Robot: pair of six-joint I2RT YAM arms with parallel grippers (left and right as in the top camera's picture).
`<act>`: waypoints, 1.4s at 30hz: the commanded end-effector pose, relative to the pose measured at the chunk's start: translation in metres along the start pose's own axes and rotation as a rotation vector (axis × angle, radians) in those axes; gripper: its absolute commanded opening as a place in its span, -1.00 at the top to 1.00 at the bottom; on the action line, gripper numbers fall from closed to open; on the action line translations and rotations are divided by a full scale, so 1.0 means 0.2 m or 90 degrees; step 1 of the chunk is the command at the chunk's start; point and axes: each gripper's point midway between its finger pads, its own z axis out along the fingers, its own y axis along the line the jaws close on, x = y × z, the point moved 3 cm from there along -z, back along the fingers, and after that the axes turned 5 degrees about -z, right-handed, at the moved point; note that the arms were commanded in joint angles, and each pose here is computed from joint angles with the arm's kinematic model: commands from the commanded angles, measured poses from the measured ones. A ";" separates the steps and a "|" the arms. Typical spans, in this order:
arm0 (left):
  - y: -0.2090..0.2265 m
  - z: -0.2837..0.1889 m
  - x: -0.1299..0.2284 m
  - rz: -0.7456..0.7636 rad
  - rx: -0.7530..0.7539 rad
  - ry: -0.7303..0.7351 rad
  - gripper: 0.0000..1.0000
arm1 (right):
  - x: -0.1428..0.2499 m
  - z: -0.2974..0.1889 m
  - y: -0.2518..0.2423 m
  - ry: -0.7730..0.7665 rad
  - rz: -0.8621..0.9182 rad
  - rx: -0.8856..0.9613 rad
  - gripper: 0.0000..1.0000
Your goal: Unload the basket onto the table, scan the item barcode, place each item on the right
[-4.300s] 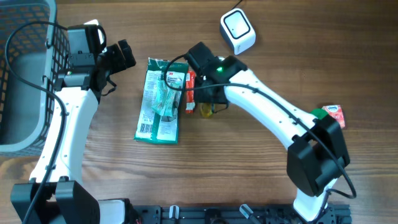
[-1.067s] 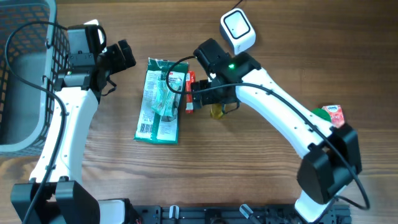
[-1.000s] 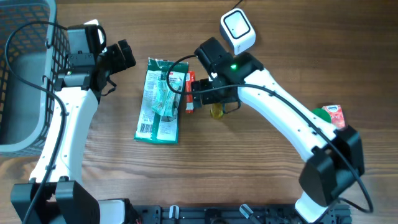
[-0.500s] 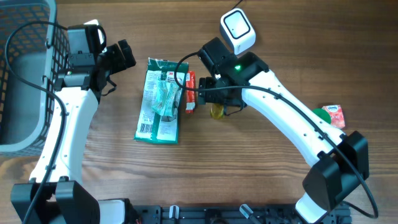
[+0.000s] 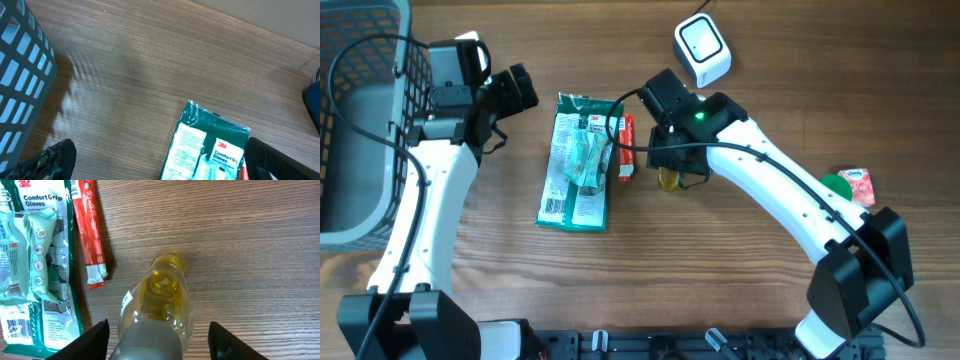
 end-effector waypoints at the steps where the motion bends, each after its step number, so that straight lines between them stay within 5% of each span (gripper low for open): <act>1: 0.01 -0.01 -0.02 0.003 -0.006 -0.007 -1.00 | 0.00 -0.02 -0.02 -0.013 -0.018 0.010 -0.18; 20: 0.01 -0.01 -0.02 0.003 -0.006 -0.007 -1.00 | -0.01 -0.01 -0.01 -0.020 -0.098 0.006 0.11; 29: 0.01 -0.01 -0.02 0.003 -0.006 -0.007 -1.00 | -0.02 -0.01 0.00 -0.027 -0.327 0.006 0.08; 34: 0.01 -0.01 -0.02 0.003 -0.006 -0.007 -1.00 | -0.03 -0.01 0.01 -0.032 -0.295 0.003 -0.89; 42: 0.01 -0.01 -0.02 0.003 -0.006 -0.007 -1.00 | -0.04 -0.01 0.02 -0.035 -0.172 -0.005 -0.99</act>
